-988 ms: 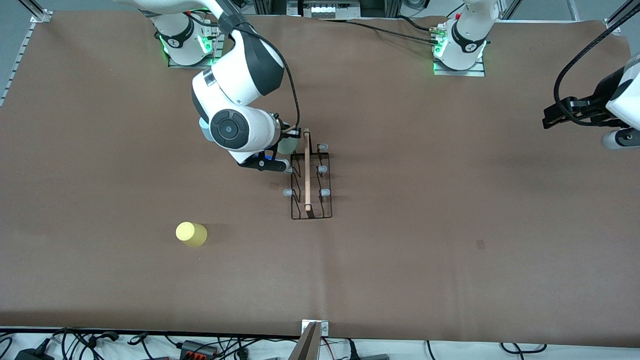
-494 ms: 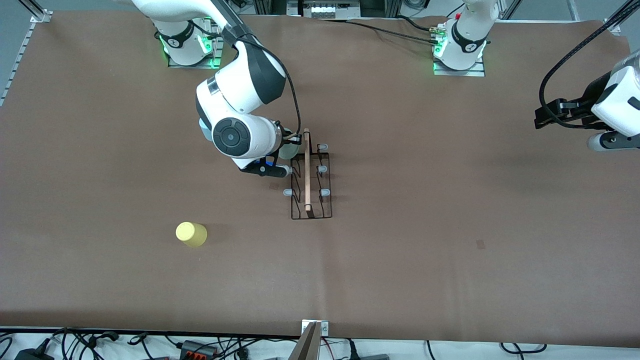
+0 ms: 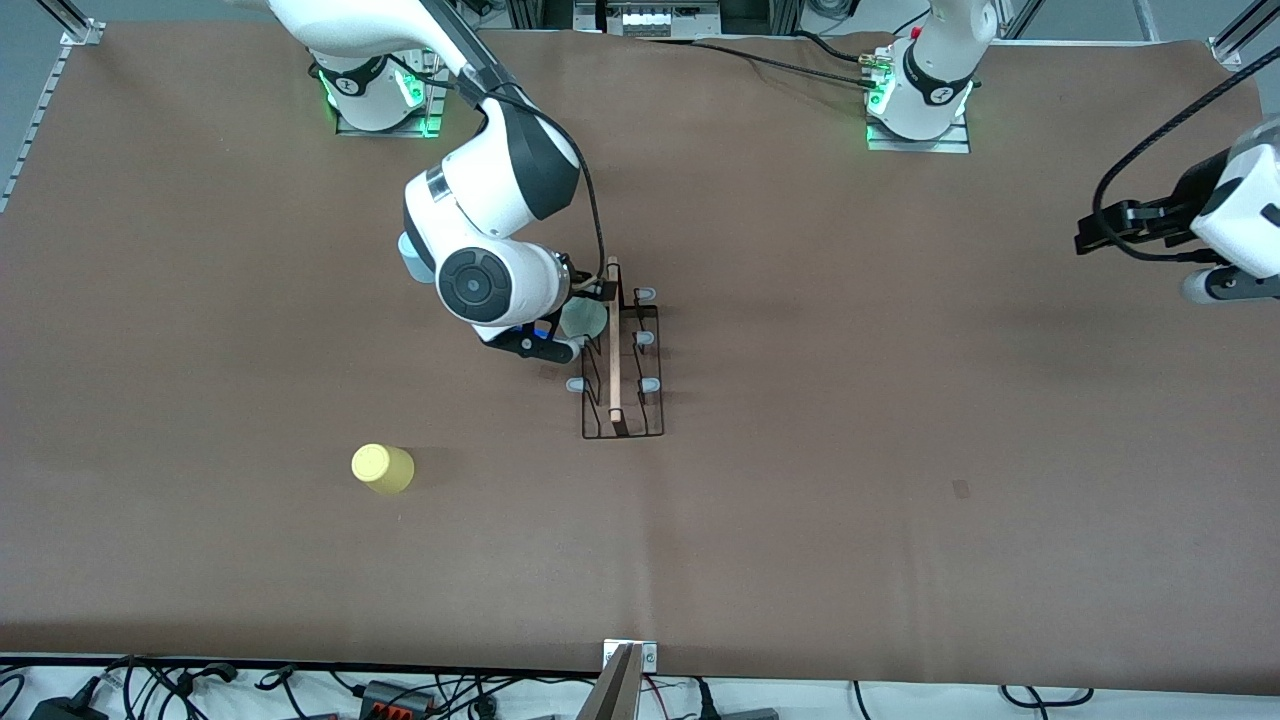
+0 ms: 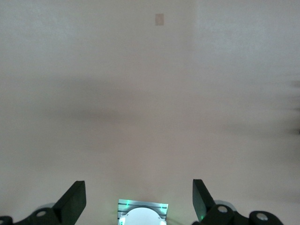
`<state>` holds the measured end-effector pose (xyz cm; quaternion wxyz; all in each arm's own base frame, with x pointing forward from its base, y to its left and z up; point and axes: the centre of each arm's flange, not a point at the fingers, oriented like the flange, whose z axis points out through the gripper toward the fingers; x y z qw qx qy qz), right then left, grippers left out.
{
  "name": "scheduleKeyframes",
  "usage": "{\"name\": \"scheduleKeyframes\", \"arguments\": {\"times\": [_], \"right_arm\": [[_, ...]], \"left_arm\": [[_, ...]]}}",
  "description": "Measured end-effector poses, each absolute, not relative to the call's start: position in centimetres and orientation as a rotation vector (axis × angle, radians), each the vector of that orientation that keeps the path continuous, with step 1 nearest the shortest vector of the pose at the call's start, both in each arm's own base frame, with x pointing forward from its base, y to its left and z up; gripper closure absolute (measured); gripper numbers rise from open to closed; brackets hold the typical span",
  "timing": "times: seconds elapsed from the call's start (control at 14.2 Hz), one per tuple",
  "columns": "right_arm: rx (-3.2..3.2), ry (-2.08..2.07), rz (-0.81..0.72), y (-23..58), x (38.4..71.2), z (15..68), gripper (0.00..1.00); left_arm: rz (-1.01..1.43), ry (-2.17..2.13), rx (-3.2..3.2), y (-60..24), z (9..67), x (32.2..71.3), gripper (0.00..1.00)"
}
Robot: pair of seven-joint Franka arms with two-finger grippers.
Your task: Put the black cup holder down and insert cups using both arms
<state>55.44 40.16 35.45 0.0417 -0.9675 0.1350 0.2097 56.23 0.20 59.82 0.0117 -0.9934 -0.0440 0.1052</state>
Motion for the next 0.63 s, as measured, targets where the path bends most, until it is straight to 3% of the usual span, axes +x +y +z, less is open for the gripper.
{"name": "scheduleKeyframes", "arguments": {"times": [0.28, 0.63], "right_arm": [[-2.981, 0.704, 0.398, 29.9, 62.2, 39.8, 0.00], [-3.087, 0.564, 0.076, 16.2, 70.0, 34.9, 0.00]], "left_arm": [[0.247, -0.139, -3.088, 0.7, 58.5, 53.1, 0.00], [0.170, -0.133, -3.115, 0.6, 59.1, 51.2, 0.00]]}}
